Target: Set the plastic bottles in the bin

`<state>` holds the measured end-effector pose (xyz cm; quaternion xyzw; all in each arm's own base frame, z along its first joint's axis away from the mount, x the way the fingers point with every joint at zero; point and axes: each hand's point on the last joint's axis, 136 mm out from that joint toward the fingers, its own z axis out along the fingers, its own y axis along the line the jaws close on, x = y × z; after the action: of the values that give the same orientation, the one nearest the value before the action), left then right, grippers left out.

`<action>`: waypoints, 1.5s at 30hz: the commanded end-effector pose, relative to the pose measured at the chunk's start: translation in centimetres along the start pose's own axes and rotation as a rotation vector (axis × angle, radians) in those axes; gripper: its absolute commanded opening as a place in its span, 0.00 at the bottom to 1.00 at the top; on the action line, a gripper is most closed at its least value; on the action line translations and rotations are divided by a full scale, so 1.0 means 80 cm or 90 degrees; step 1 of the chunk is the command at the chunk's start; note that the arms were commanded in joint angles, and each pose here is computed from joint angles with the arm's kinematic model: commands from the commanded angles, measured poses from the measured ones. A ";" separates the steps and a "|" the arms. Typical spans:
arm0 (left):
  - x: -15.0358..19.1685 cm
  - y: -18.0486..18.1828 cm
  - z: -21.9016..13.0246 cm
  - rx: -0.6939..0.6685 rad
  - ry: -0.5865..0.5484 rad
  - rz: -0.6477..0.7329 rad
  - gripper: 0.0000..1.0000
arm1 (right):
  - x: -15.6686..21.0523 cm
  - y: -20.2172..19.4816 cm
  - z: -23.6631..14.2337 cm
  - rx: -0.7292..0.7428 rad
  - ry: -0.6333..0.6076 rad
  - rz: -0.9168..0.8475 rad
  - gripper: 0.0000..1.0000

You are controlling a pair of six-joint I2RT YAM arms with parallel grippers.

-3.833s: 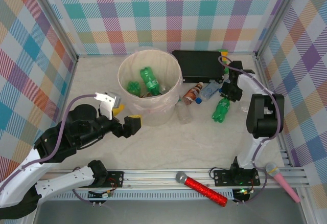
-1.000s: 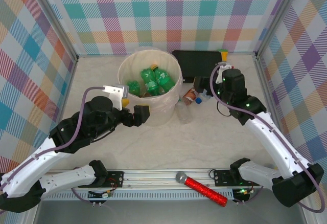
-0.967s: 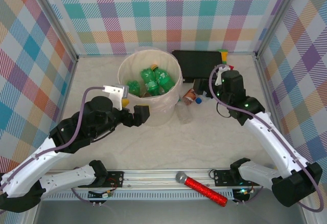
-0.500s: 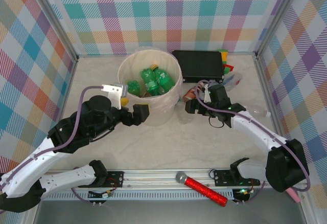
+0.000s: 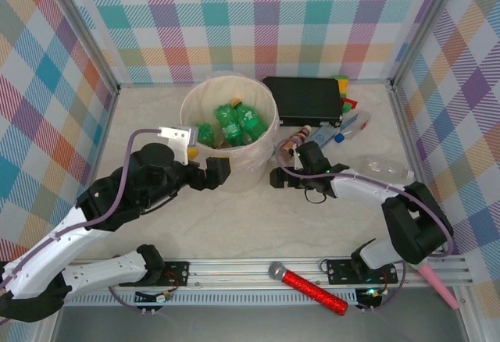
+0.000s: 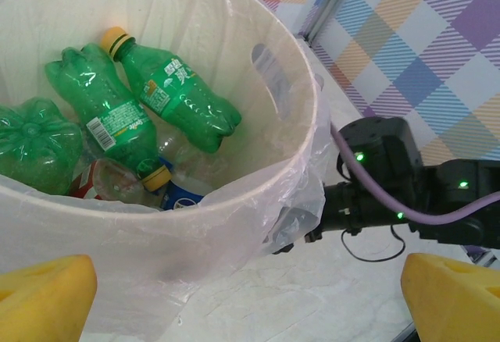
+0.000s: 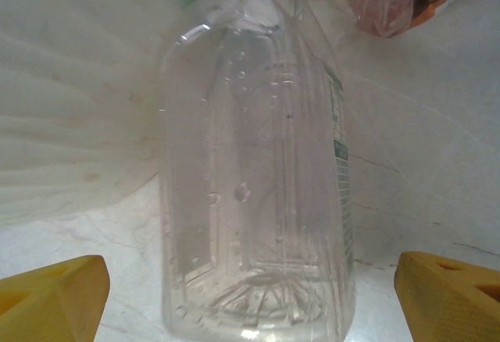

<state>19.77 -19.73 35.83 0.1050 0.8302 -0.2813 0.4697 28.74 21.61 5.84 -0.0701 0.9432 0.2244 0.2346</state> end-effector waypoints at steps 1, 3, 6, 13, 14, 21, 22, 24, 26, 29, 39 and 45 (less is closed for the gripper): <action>-0.018 -0.007 -0.012 0.013 -0.026 -0.007 1.00 | -0.014 -0.007 0.012 0.029 -0.021 -0.003 0.94; -0.018 -0.007 -0.014 0.013 -0.027 -0.007 1.00 | -0.012 -0.011 0.021 0.037 -0.012 -0.007 0.91; -0.018 -0.006 -0.013 0.009 -0.028 -0.006 1.00 | -0.010 -0.014 0.029 0.046 -0.005 -0.009 0.87; -0.017 -0.005 -0.011 0.004 -0.024 -0.003 1.00 | -0.016 -0.009 0.032 0.062 -0.020 -0.042 0.85; -0.018 -0.005 -0.011 0.004 -0.025 -0.002 0.99 | -0.017 -0.008 0.033 0.063 -0.022 -0.049 0.85; -0.018 -0.006 -0.009 0.003 -0.022 -0.003 1.00 | -0.020 0.003 0.022 0.057 -0.043 -0.074 0.66; -0.017 -0.005 -0.009 0.001 -0.021 -0.003 1.00 | -0.020 0.005 0.016 0.055 -0.051 -0.078 0.66; -0.018 -0.004 -0.010 0.000 -0.023 -0.003 1.00 | -0.020 0.009 0.002 0.053 -0.067 -0.085 0.65; -0.018 -0.004 -0.009 -0.001 -0.024 -0.003 1.00 | -0.018 0.008 -0.013 0.057 -0.078 -0.086 0.64; -0.018 -0.004 -0.008 -0.001 -0.024 -0.002 1.00 | -0.015 0.005 -0.042 0.059 -0.106 -0.082 0.64; -0.020 -0.009 0.000 0.000 -0.026 -0.002 1.00 | -0.033 -0.007 -0.173 0.086 -0.274 -0.071 0.62; -0.038 0.026 -0.014 -0.090 -0.081 -0.025 1.00 | -0.062 0.007 -0.251 0.085 -0.367 -0.089 0.61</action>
<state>21.10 -19.17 35.79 0.0809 0.8347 -0.2485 0.4848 24.83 14.18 21.54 -0.0532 0.8543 0.1759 0.4862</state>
